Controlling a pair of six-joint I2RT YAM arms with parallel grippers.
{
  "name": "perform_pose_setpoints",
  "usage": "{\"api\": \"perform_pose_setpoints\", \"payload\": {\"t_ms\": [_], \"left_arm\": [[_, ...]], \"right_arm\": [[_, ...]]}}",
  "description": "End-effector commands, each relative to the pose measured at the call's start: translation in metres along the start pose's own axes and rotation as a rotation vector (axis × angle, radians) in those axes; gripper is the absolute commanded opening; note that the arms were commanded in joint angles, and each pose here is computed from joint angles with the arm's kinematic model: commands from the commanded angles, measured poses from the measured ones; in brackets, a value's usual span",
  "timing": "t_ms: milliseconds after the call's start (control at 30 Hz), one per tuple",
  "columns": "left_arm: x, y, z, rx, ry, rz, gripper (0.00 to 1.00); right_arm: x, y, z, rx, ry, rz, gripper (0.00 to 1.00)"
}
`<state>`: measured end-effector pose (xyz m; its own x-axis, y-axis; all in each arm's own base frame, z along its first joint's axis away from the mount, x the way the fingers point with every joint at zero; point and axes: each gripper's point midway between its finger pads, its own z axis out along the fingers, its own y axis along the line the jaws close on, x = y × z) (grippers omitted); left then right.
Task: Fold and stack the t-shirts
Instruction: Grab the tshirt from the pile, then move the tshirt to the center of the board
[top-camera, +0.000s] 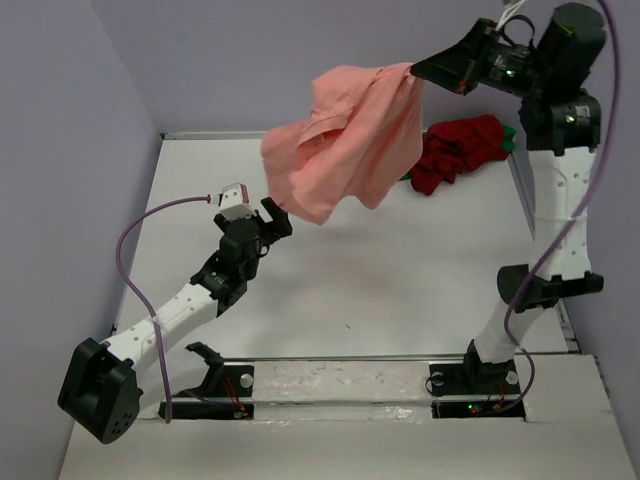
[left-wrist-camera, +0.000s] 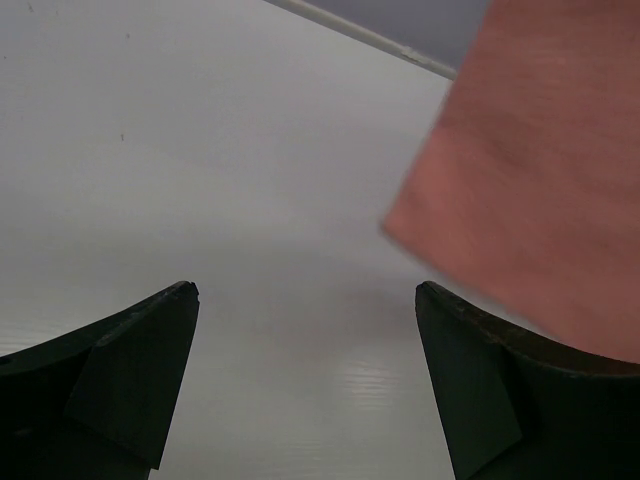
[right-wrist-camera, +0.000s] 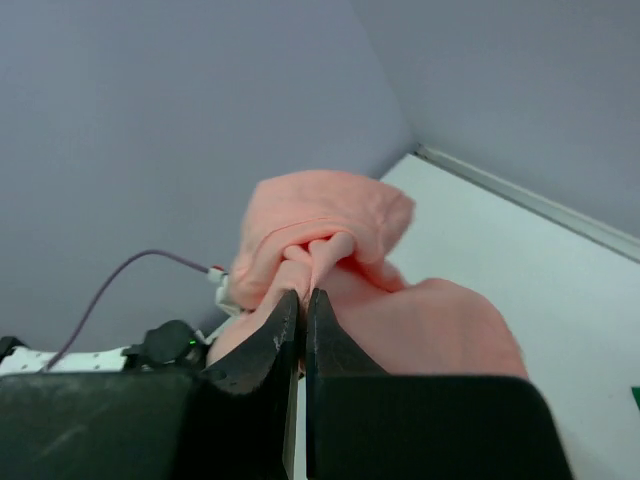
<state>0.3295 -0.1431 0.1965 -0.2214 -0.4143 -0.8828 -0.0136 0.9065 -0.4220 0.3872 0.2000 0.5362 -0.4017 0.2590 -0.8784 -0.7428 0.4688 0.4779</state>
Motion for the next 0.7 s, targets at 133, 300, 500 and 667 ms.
{"api": "perform_pose_setpoints", "payload": {"t_ms": [133,300,500,667], "left_arm": [[-0.025,0.001,-0.006,-0.005,-0.091,-0.031,0.99],[-0.032,0.006,-0.012,-0.015,-0.121,-0.044,0.99],[-0.035,0.008,-0.013,-0.029,-0.134,-0.048,0.99],[-0.035,0.011,-0.013,-0.041,-0.137,-0.050,0.99]], "right_arm": [[-0.013,0.120,-0.068,-0.222,-0.031,-0.062,0.00],[0.026,0.075,-0.055,-0.150,0.034,0.031,0.00],[0.078,0.020,-0.036,-0.072,0.124,0.129,0.00],[0.124,-0.022,-0.018,0.011,0.193,0.200,0.00]]}}
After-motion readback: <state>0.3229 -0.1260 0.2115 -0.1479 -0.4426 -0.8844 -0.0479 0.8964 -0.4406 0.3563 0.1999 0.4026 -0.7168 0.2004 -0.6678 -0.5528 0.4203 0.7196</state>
